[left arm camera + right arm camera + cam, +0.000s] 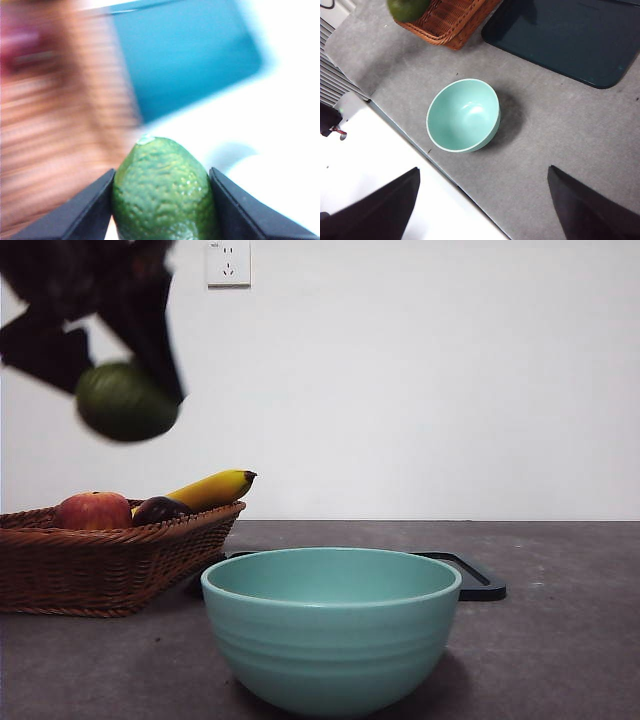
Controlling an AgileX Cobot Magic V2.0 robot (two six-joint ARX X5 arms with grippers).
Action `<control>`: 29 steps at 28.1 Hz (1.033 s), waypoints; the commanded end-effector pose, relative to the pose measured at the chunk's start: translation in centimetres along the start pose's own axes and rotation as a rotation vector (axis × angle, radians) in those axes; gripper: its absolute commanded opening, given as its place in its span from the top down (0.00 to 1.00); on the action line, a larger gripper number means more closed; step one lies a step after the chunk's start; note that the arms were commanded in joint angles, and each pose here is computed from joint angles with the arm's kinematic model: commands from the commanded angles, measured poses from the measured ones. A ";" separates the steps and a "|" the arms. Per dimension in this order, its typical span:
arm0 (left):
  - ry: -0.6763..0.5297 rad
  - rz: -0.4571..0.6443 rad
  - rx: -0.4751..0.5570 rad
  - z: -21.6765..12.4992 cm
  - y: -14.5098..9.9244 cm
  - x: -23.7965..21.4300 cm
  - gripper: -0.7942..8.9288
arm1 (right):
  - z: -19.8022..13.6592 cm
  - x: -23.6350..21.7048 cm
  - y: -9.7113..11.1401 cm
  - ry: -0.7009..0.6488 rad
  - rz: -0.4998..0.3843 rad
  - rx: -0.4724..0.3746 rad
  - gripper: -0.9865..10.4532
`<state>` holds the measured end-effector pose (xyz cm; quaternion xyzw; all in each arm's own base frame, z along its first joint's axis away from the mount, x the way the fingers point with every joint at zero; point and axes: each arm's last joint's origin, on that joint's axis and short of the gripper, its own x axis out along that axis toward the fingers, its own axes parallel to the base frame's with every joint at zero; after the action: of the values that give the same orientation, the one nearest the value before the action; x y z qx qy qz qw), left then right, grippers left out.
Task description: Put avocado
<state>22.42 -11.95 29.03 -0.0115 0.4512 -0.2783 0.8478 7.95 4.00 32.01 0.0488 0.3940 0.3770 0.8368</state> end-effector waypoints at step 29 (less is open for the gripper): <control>0.271 -0.135 0.350 -4.7 -11.6 13.3 0.66 | 0.4 -0.2 0.2 -0.015 0.004 -0.010 0.56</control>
<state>19.24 -26.34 19.38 0.1340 0.5115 -0.3978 0.7498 7.95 4.00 32.01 0.0489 0.3940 0.3769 0.8369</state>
